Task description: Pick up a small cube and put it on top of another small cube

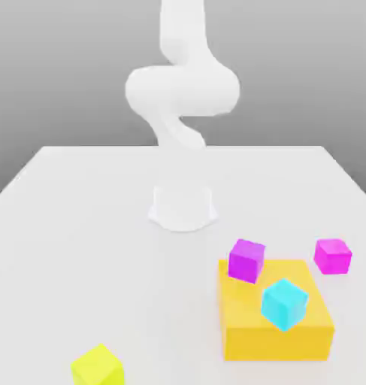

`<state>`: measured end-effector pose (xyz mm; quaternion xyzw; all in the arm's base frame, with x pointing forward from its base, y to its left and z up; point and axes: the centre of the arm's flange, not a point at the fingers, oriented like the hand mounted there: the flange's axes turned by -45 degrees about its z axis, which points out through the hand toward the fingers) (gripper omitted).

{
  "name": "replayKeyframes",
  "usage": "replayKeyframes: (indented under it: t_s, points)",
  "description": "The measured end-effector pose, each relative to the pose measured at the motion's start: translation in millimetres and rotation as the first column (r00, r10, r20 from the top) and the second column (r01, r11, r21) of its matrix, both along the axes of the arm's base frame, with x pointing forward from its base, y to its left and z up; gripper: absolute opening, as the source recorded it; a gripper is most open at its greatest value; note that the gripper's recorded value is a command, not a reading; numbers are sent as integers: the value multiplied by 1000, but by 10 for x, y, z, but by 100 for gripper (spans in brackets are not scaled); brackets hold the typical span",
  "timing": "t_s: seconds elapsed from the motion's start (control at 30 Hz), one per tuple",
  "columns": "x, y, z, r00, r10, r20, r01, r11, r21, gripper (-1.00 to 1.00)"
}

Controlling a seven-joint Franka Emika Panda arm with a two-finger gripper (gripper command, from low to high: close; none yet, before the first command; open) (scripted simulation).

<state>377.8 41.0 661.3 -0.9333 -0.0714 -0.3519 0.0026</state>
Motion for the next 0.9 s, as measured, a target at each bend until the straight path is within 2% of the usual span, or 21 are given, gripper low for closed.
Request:
replayKeyframes:
  t_s: [0.17,0.27,0.37,0.5,0.67,0.9]
  points:
    - [302,1013,-1187,932,317,-177,-339,934,-110,0]
    - [211,1578,-1888,834,476,-281,-527,837,-146,0]
    - [-52,2076,-2583,697,606,-382,-696,700,-160,0]
    - [-624,2574,-3472,468,723,-508,-874,464,-145,0]
    - [-1653,2902,-4458,122,761,-638,-993,95,-75,0]
    - [-1753,2861,-5210,79,751,-655,-997,57,-54,0]
